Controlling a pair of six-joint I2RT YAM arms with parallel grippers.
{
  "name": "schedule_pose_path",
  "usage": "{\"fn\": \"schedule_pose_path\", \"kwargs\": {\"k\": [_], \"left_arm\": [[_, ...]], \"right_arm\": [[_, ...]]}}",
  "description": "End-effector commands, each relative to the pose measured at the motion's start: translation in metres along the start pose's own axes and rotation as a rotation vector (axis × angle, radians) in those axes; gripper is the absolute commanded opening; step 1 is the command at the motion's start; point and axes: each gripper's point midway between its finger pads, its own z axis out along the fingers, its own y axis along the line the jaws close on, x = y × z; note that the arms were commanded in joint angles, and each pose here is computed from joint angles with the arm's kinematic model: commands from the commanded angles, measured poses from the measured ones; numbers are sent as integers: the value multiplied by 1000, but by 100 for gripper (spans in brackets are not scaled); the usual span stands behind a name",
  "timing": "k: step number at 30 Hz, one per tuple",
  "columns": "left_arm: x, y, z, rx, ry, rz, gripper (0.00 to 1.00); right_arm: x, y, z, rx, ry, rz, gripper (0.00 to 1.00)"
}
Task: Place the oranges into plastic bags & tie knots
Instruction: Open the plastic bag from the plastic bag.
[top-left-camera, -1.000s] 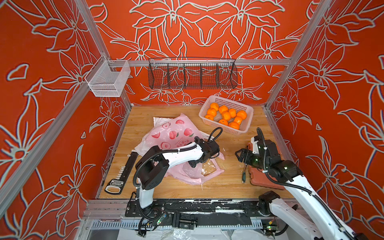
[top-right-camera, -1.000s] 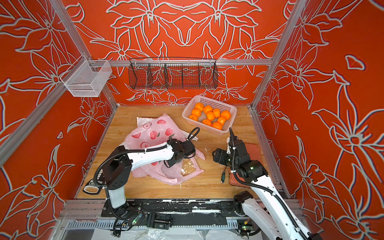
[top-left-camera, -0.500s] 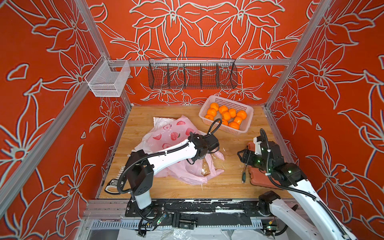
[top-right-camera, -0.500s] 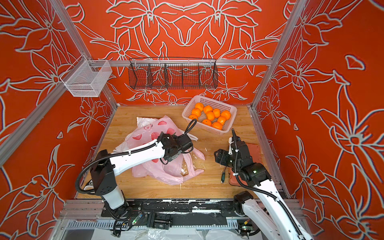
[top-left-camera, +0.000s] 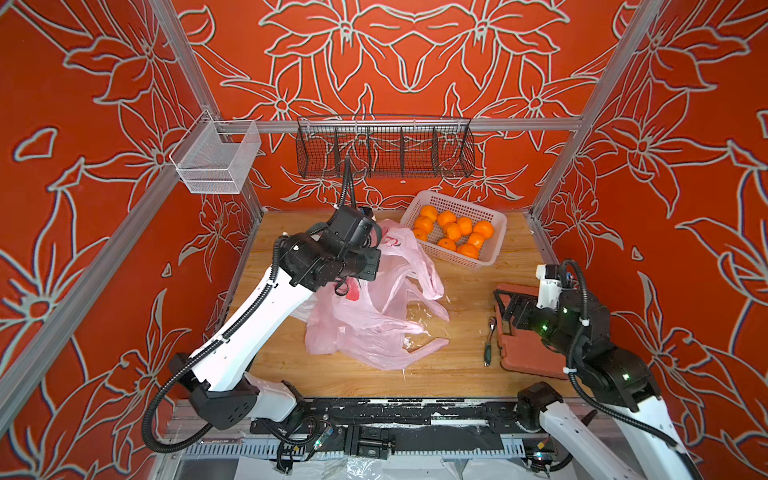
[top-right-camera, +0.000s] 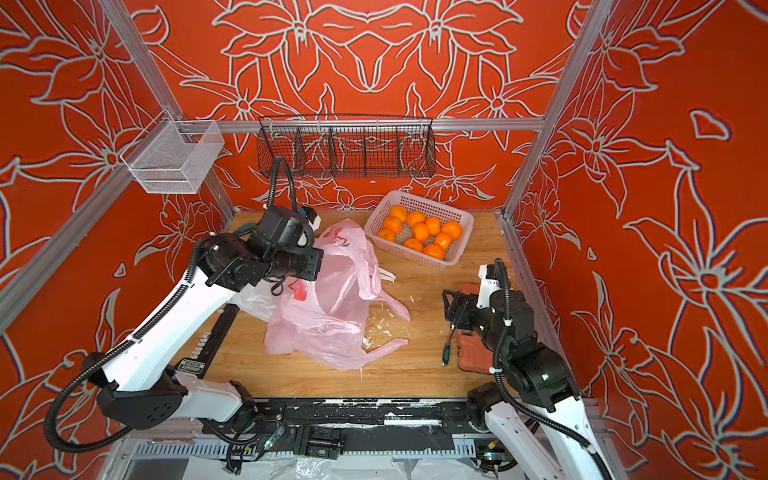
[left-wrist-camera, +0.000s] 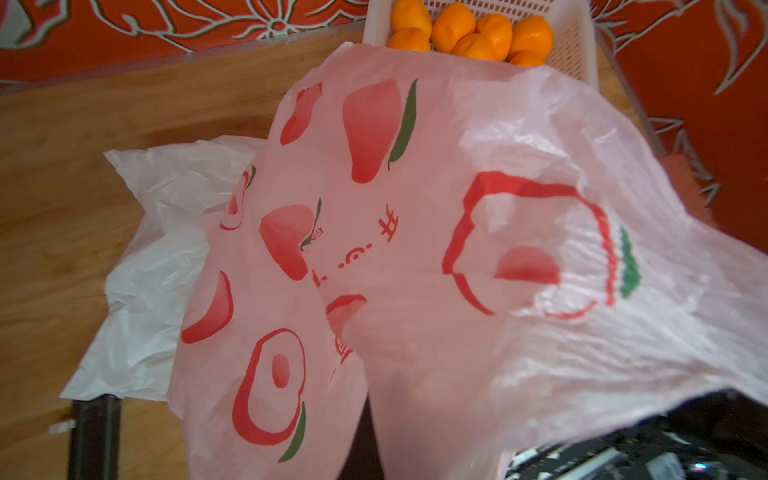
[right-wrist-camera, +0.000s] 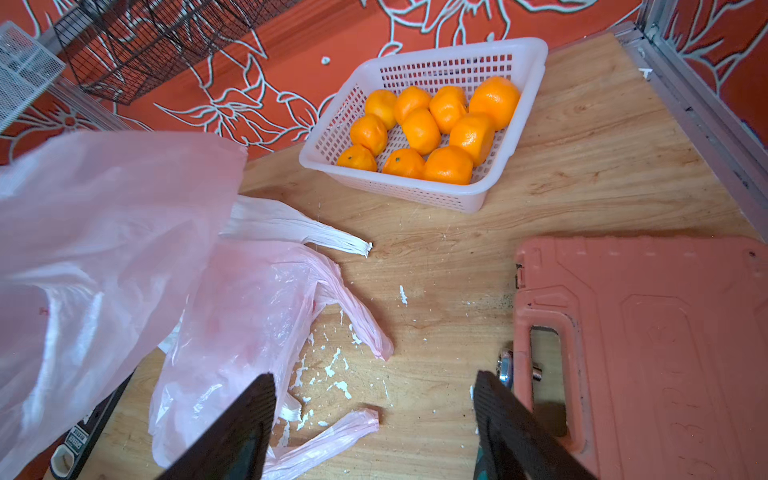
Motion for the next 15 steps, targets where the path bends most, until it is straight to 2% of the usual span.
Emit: {"fn": "schedule_pose_path", "kwargs": {"k": [1, 5, 8, 10, 15], "left_arm": [[0, 1, -1, 10, 101, -166, 0], [-3, 0, 10, -59, 240, -174, 0], [-15, -7, 24, -34, 241, -226, 0], [-25, -10, 31, 5, 217, -270, 0], [-48, -32, 32, 241, 200, -376, 0]], "right_arm": [[10, -8, 12, 64, 90, -2, 78], [8, -12, 32, 128, 135, 26, 78], [-3, -9, 47, 163, 151, 19, 78], [-14, -7, 57, 182, 143, 17, 78], [-38, 4, 88, 198, 152, -1, 76]]}}
